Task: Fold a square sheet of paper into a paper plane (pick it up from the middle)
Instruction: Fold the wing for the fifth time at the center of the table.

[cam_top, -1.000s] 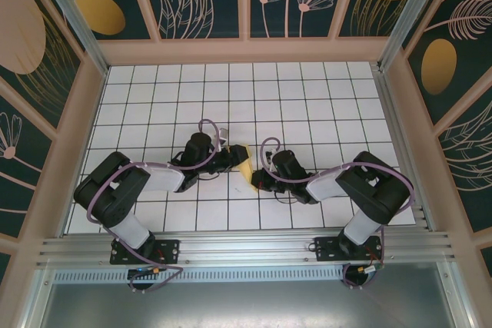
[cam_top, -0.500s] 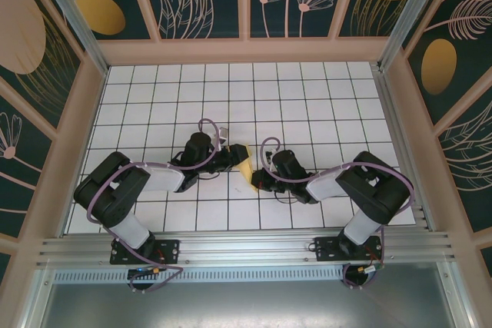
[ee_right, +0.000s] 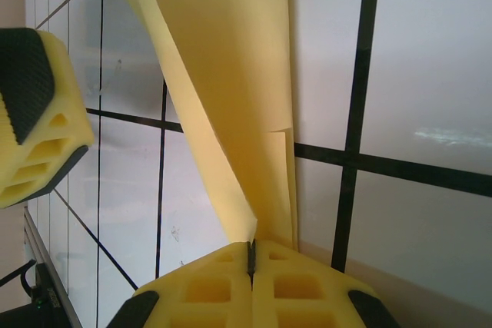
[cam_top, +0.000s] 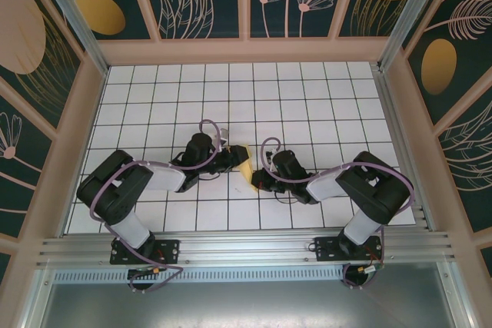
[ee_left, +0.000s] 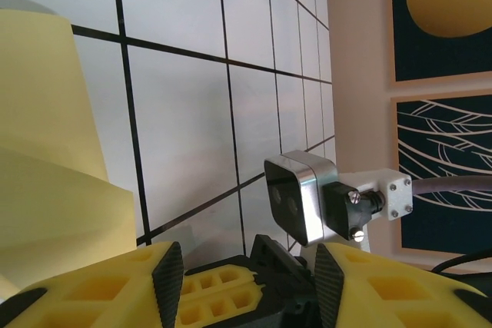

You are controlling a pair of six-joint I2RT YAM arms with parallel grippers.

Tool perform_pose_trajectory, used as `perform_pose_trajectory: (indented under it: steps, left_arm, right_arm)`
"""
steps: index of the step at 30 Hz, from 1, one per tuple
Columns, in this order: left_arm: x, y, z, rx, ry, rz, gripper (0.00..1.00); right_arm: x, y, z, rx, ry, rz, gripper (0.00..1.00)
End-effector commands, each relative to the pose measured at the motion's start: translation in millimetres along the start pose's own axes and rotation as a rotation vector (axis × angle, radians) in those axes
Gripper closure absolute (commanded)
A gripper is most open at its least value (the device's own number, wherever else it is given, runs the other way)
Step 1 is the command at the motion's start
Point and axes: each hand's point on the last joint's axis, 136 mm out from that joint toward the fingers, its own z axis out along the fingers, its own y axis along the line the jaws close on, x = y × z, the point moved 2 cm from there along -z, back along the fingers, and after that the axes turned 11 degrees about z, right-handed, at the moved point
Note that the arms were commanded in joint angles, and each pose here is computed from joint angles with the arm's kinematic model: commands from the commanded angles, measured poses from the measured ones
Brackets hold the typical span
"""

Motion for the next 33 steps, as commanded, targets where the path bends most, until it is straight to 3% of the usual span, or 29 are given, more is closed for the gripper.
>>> perform_pose_trajectory:
  steps: [1,23,33]
  left_arm:
    - [1.2,-1.9,4.1,0.025,-0.008,0.005,0.50]
    - [4.5,12.2,25.3,0.036,0.025,-0.006,0.49]
    - [24.0,52.2,25.7,-0.078,0.044,-0.051,0.52]
  right_arm:
    - [15.6,-40.0,-0.6,0.131,0.052,0.060,1.00]
    - [17.6,-40.4,5.4,0.133,0.079,0.056,1.00]
    - [11.8,-27.4,3.4,0.115,0.068,0.044,1.00]
